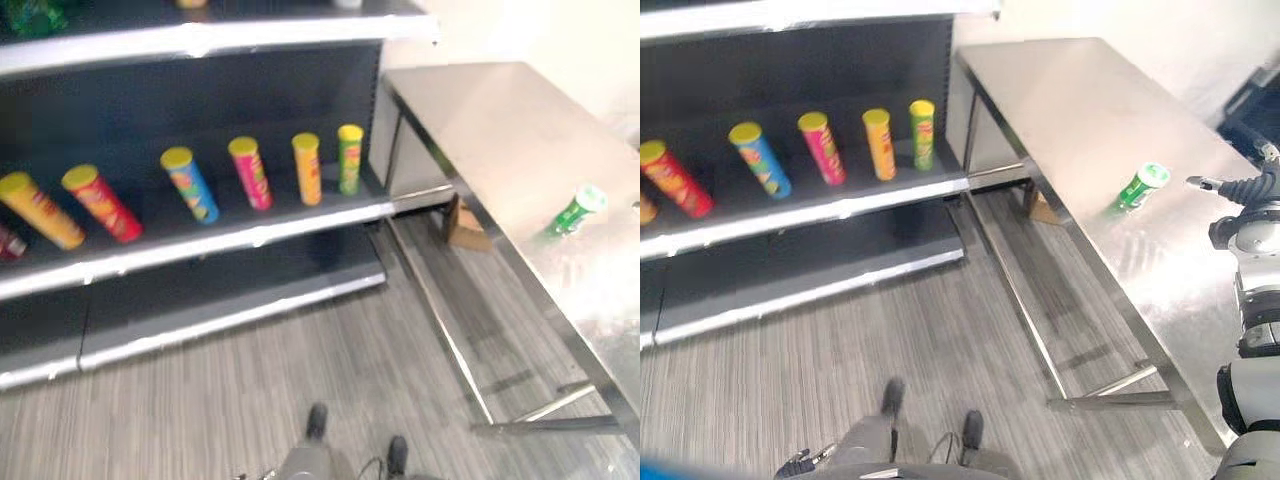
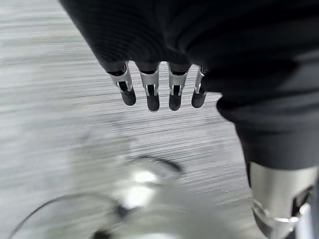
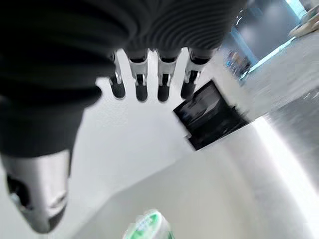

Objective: Put the goods on the table back onto the shelves and tidy them up.

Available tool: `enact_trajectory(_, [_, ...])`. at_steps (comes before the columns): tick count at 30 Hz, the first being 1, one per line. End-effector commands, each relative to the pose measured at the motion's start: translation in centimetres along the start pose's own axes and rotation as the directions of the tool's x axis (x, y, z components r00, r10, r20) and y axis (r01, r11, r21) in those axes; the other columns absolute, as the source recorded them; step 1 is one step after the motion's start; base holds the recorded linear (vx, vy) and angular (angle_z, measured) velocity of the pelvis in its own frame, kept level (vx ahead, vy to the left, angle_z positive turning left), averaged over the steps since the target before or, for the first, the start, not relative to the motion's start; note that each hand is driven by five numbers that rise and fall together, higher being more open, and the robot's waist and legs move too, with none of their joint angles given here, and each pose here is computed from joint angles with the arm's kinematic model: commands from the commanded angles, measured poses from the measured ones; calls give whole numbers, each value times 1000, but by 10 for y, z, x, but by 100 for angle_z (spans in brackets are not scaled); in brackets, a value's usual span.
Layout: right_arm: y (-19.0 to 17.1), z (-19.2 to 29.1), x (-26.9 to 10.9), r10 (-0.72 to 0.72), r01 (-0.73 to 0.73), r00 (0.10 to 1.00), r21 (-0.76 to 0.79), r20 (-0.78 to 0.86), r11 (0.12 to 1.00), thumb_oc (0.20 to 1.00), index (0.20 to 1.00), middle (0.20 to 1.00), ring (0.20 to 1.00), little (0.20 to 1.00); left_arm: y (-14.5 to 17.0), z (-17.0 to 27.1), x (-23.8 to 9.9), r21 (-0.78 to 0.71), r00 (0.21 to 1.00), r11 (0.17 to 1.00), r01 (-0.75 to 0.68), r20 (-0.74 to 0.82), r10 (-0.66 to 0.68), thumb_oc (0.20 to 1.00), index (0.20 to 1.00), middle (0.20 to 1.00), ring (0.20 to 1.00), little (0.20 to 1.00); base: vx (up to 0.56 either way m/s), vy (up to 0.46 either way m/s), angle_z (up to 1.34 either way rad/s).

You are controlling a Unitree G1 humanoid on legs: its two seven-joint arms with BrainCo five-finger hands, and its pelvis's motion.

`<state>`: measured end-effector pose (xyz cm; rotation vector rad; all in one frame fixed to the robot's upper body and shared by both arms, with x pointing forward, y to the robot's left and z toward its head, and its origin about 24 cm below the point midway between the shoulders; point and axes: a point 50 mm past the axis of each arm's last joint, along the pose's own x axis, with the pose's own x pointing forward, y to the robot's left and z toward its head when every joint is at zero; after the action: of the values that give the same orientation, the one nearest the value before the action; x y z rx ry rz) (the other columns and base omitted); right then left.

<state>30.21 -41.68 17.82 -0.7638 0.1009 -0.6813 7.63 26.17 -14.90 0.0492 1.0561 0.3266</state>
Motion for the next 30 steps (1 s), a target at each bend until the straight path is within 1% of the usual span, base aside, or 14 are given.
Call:
enact_trajectory(1, [-17,34,8,-71,66,990,44,120,997,1000,1000,1000,1000,1000,18,17,0,90,996,995,-31,83,23,1000,1000,1000,1000,1000,170,156,25])
enact_trajectory(3, [-18,26,5,-68,64,992,42,108,997,1000,1000,1000,1000,1000,17,29,2,99,992,995,-23,126,10,1000,1000,1000,1000,1000,229,159,40])
enact_trajectory(10, [-22,7,-1,-81,78,995,47,66,996,1000,1000,1000,1000,1000,15,36,4,119,991,993,-17,134,1,1000,1000,1000,1000,1000,182,-43,23])
enact_trajectory(11, [-27,-3,-4,-97,95,995,48,35,994,1000,1000,1000,1000,1000,14,41,6,104,989,994,-26,146,11,1000,1000,1000,1000,1000,140,-72,35])
enact_trajectory(13, [-27,-4,-4,-97,96,995,48,34,994,1000,1000,1000,1000,1000,14,41,6,105,989,994,-26,146,10,1000,1000,1000,1000,1000,121,-77,45])
enact_trajectory(15, [-40,-27,-12,-135,136,990,25,-29,990,1000,1000,1000,1000,1000,11,42,6,109,989,994,-21,148,4,1000,1000,1000,1000,1000,169,-156,62])
enact_trajectory(17, [-44,-45,-21,-140,140,988,6,-62,990,1000,1000,1000,1000,1000,12,39,6,104,991,994,-25,136,11,1000,1000,1000,1000,1000,192,-317,112])
enact_trajectory(23, [-55,-64,-41,-156,155,986,-26,-57,988,1000,1000,1000,1000,1000,10,26,4,81,995,996,-26,99,18,1000,1000,1000,1000,1000,116,-195,36])
enact_trajectory(26, [-54,-71,-48,-142,141,988,-9,-63,990,1000,1000,1000,1000,1000,8,21,4,67,997,997,-24,77,19,1000,1000,1000,1000,1000,88,-118,24])
enact_trajectory(27, [-46,-73,-50,-114,116,991,30,-64,993,1000,1000,1000,1000,1000,7,17,4,79,998,997,-19,62,14,1000,1000,1000,1000,1000,91,-133,4])
enact_trajectory(30, [-39,-74,-49,-63,66,996,33,-70,997,1000,1000,1000,1000,1000,9,14,3,102,999,995,-16,49,11,1000,1000,1000,1000,1000,33,-63,1])
